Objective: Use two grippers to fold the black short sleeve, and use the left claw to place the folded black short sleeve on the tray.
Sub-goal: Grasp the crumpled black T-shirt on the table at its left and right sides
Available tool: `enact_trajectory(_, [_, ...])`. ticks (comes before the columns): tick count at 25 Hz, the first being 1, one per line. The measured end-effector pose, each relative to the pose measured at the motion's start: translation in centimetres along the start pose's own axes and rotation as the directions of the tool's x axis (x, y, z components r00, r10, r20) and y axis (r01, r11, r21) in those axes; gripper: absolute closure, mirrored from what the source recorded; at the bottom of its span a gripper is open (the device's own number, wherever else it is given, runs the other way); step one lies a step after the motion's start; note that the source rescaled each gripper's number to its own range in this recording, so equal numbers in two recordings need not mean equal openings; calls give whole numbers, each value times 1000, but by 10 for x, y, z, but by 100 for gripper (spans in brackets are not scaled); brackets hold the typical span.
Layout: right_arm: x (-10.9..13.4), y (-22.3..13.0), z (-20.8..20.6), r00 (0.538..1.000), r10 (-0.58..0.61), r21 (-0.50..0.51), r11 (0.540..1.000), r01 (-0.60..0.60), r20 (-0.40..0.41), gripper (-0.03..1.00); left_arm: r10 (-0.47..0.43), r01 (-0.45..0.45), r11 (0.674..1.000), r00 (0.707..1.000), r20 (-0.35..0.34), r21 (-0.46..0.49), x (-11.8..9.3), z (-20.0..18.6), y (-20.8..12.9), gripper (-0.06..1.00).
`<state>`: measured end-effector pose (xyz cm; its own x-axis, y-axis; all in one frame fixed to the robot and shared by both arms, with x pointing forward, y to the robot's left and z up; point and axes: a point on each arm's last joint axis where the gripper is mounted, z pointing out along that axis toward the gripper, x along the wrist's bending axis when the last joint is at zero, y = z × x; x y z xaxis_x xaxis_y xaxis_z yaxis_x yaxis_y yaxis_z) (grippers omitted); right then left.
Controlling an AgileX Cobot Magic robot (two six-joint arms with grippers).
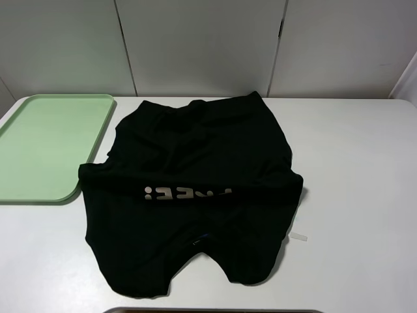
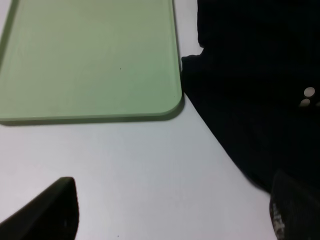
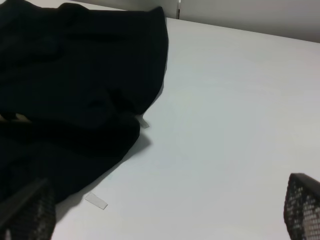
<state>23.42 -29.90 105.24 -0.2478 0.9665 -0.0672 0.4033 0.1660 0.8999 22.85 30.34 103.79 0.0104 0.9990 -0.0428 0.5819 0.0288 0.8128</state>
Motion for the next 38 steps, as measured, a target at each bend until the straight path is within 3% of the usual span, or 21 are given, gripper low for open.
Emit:
enact_trajectory(3, [-1,0,0,1000,-1,2,1000,1,6,-3,0,0,1000,1000,0,0,0,0,0,15])
enact_trajectory(8, [-2,13,9,1000,5,58,998,-5,2,-3,3,-3,999,1000,-7,-33,1,-4,4,-2])
enact_trajectory(16, [-1,71,36,988,-136,104,984,144,-77,-3,51,-49,983,999,11,-174,1,-28,28,-5])
enact_trajectory(20, [2,93,58,961,-232,137,958,252,-150,-3,169,-165,984,984,63,-66,-1,-17,52,-5])
enact_trajectory(22, [3,100,75,946,-264,168,940,297,-190,-3,259,-262,965,961,100,17,-5,-7,67,-5])
enact_trajectory(25, [7,105,100,920,-303,221,907,358,-247,-3,374,-396,910,912,170,121,-13,12,84,-5])
enact_trajectory(30, [19,105,148,866,-383,247,849,468,-322,-3,518,-584,779,805,287,231,-29,46,102,-5])
enact_trajectory(33, [26,101,176,840,-412,270,814,514,-354,-3,578,-671,694,735,353,260,-38,65,104,-5])
enact_trajectory(38, [35,88,223,815,-438,301,775,556,-380,-3,638,-749,604,659,398,273,-48,89,107,-5])
